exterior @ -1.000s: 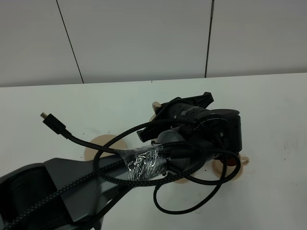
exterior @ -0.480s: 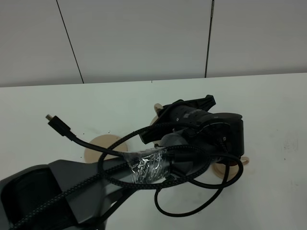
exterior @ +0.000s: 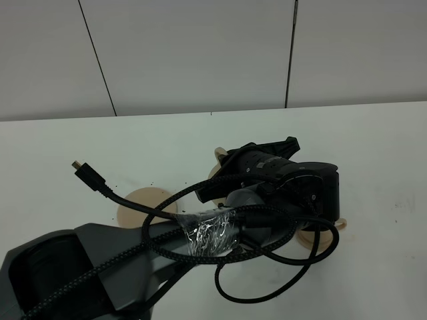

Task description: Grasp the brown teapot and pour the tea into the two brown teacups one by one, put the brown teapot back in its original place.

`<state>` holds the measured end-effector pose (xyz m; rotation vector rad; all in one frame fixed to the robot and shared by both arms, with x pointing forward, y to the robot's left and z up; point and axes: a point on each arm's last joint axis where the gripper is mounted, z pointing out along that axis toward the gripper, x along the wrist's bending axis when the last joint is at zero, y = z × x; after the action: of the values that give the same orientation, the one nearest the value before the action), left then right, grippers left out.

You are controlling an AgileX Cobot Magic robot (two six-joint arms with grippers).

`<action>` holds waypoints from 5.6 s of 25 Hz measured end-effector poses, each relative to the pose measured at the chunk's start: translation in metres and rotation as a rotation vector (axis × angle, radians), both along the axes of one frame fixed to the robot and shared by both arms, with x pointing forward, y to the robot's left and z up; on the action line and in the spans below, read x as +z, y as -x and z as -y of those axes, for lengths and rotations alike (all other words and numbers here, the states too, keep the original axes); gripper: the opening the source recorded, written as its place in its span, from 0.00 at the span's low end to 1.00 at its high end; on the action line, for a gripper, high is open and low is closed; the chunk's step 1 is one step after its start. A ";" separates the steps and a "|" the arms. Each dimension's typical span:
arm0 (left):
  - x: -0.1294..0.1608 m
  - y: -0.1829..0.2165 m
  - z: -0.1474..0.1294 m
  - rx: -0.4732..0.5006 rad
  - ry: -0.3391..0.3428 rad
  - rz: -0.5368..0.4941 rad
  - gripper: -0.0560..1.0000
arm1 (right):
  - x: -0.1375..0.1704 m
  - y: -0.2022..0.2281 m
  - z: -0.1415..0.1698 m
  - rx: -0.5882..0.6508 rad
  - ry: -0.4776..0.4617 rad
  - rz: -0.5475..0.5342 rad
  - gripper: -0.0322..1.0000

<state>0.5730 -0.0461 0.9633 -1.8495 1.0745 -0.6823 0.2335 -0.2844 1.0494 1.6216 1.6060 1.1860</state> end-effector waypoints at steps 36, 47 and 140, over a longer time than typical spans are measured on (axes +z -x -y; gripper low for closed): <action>0.003 0.003 0.004 -0.026 -0.020 0.030 0.21 | 0.000 0.000 0.000 0.000 0.000 0.000 0.27; 0.003 0.003 0.004 -0.025 -0.018 0.031 0.21 | 0.000 0.000 0.000 0.000 0.000 0.000 0.27; 0.045 -0.044 -0.113 1.127 1.088 -0.202 0.21 | 0.000 0.000 0.000 0.000 0.000 0.000 0.27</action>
<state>0.6166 0.0672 1.0087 -2.9943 -0.5122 -0.3570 0.2335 -0.2844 1.0494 1.6216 1.6060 1.1860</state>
